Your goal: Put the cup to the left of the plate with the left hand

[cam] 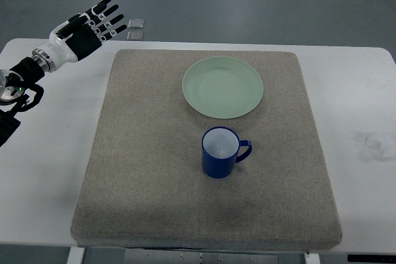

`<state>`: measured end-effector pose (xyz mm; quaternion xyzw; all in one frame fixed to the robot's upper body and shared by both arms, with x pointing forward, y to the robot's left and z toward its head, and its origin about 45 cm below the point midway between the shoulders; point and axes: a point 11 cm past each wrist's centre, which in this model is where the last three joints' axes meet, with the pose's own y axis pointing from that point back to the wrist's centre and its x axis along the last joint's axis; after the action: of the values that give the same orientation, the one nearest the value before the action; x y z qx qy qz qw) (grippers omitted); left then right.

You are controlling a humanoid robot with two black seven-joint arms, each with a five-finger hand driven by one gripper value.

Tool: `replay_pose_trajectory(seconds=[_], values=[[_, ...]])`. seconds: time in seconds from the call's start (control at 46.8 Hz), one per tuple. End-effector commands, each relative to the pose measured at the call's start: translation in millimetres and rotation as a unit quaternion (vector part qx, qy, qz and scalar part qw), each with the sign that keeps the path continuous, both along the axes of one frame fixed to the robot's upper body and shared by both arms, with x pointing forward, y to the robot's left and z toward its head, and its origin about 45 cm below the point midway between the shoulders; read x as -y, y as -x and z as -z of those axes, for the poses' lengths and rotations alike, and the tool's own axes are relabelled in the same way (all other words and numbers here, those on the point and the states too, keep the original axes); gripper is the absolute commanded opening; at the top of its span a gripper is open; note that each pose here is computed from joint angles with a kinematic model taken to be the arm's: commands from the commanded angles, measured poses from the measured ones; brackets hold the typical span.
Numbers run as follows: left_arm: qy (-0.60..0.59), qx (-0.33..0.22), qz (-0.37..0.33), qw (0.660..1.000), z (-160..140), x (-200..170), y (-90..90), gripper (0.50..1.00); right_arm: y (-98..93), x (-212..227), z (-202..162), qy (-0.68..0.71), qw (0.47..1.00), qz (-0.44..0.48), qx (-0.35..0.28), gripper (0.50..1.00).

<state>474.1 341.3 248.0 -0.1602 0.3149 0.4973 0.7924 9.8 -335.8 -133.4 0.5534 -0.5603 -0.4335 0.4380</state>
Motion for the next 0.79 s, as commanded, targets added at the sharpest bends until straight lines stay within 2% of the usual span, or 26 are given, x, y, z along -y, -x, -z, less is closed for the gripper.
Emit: replay_pose_trajectory(seconds=[0.0, 0.299, 0.769], values=[[-0.005, -0.004, 0.002, 1.000, 3, 0, 1.2, 1.000, 0.0, 0, 0, 0.000, 1.000, 0.000, 0.000, 0.932], [-0.008, -0.005, 0.007, 1.000, 2, 3, 0.5, 1.000, 0.0, 0, 0, 0.000, 1.000, 0.000, 0.000, 0.932], [-0.035, -0.003, -0.003, 0.999, -3, -14, 1.5, 0.999, 0.0, 0, 0, 0.000, 1.000, 0.000, 0.000, 0.932]])
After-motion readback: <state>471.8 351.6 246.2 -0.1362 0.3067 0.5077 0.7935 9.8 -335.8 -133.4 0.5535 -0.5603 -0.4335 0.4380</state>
